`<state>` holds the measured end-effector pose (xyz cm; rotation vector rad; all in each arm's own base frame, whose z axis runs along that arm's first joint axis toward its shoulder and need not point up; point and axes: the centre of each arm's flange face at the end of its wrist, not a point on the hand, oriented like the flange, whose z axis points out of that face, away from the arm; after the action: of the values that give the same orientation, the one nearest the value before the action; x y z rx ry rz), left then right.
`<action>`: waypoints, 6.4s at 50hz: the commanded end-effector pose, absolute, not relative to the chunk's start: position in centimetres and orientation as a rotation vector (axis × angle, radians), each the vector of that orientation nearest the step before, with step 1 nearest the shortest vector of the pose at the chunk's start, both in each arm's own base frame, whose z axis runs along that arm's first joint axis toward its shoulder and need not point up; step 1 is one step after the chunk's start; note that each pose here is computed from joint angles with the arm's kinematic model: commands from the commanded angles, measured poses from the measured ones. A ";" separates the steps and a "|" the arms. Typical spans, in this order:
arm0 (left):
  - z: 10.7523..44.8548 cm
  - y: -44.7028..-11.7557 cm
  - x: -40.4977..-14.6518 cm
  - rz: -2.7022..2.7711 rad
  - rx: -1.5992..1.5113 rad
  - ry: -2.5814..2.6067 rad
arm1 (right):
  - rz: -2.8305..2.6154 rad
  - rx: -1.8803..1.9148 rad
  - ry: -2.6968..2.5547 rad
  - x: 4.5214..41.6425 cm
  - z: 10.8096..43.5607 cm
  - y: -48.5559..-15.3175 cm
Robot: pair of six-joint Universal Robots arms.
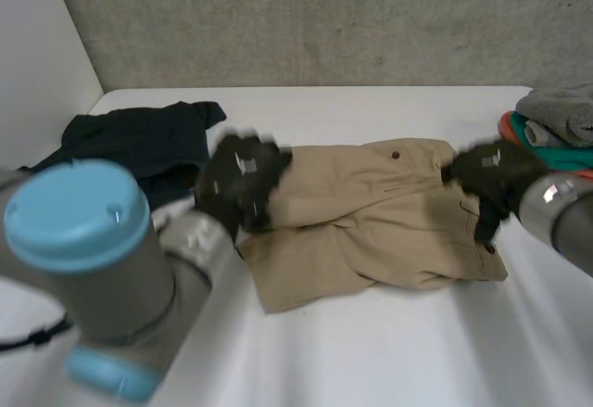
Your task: Fold the laundry.
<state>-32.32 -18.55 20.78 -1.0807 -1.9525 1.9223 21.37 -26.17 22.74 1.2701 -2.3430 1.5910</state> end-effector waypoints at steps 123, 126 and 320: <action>25.6 -24.4 -29.8 2.158 -0.838 -1.936 | 1.976 1.132 -2.094 25.0 27.2 -30.5; 24.2 -23.9 -29.8 2.093 -0.875 -1.993 | 1.888 1.177 -2.160 24.8 26.5 -29.8; 18.1 -6.8 -24.7 1.040 -1.815 -2.246 | 0.898 1.868 -2.233 19.6 18.1 -15.2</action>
<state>-24.11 -6.67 17.48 -1.7996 -2.2756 1.0111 20.11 -16.11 17.57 1.8784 -2.2245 0.8880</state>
